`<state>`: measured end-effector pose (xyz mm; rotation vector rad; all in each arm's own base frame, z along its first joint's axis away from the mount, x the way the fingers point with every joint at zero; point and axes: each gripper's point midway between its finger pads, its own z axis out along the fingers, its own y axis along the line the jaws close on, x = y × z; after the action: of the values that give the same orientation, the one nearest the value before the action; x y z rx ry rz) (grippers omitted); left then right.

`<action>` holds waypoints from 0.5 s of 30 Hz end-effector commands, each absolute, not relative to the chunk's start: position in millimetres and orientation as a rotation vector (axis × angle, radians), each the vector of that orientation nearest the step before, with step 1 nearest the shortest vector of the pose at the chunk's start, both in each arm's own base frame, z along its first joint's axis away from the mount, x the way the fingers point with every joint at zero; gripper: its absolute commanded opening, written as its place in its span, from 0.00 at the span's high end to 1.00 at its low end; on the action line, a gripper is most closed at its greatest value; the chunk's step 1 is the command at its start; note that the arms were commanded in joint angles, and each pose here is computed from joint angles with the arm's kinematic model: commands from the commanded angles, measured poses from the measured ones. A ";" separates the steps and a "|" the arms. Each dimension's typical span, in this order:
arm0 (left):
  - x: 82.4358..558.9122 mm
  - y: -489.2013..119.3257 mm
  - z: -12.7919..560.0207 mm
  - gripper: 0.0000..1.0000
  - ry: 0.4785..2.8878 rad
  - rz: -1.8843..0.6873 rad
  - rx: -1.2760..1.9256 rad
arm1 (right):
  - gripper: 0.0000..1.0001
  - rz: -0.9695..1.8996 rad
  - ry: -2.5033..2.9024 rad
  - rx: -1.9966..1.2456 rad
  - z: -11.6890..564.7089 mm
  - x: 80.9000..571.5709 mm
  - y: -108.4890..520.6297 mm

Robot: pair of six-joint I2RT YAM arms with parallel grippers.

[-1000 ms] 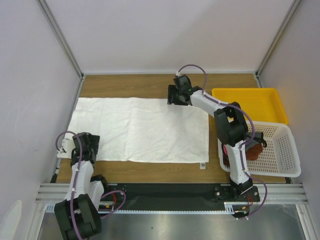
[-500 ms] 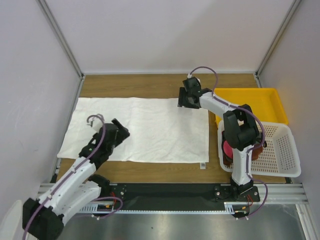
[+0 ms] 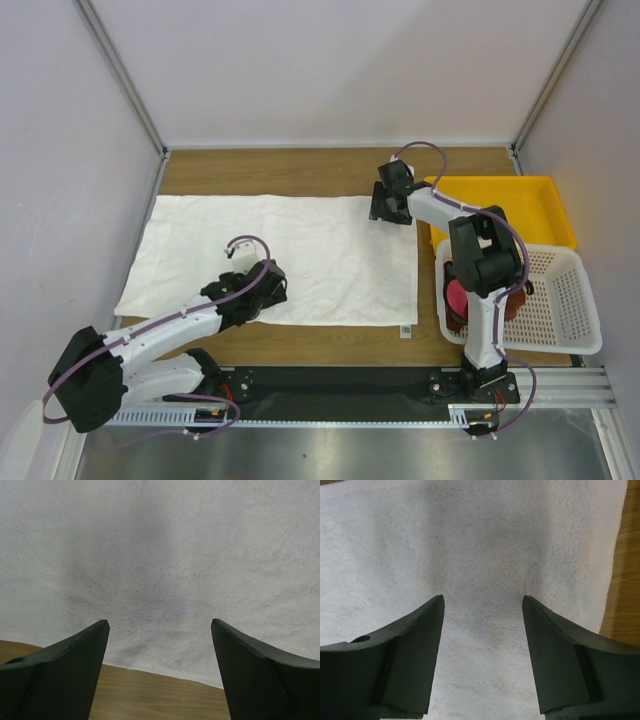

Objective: Fold and stack the towels
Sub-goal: Flatten out the crumpled towel

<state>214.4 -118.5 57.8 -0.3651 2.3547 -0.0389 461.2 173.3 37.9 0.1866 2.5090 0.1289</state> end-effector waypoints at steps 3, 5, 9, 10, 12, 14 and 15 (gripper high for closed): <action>223.1 -128.7 64.0 0.11 2.335 -0.016 -0.353 | 0.32 0.103 2.466 0.197 41.2 486.6 164.5; 221.5 -129.7 60.9 0.11 2.350 -0.002 -0.346 | 0.31 0.093 2.469 0.191 38.5 490.8 161.4; 218.5 -131.4 59.4 0.11 2.365 0.005 -0.338 | 0.32 0.074 2.480 0.190 31.7 497.8 158.4; 217.5 -131.3 58.9 0.11 2.368 0.006 -0.339 | 0.32 0.074 2.479 0.190 31.0 500.2 157.7; 214.3 -130.0 55.9 0.11 2.380 0.014 -0.343 | 0.32 0.085 2.484 0.201 27.1 505.4 155.3; 212.3 -130.6 54.0 0.11 2.387 0.010 -0.340 | 0.32 0.107 2.490 0.195 27.3 507.5 157.3; 212.0 -130.8 53.5 0.11 2.392 0.010 -0.340 | 0.32 0.118 2.476 0.186 30.9 510.9 159.1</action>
<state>207.6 -124.3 44.5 -0.3134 2.4121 0.0316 498.7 161.3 29.3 0.1975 2.4919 0.1093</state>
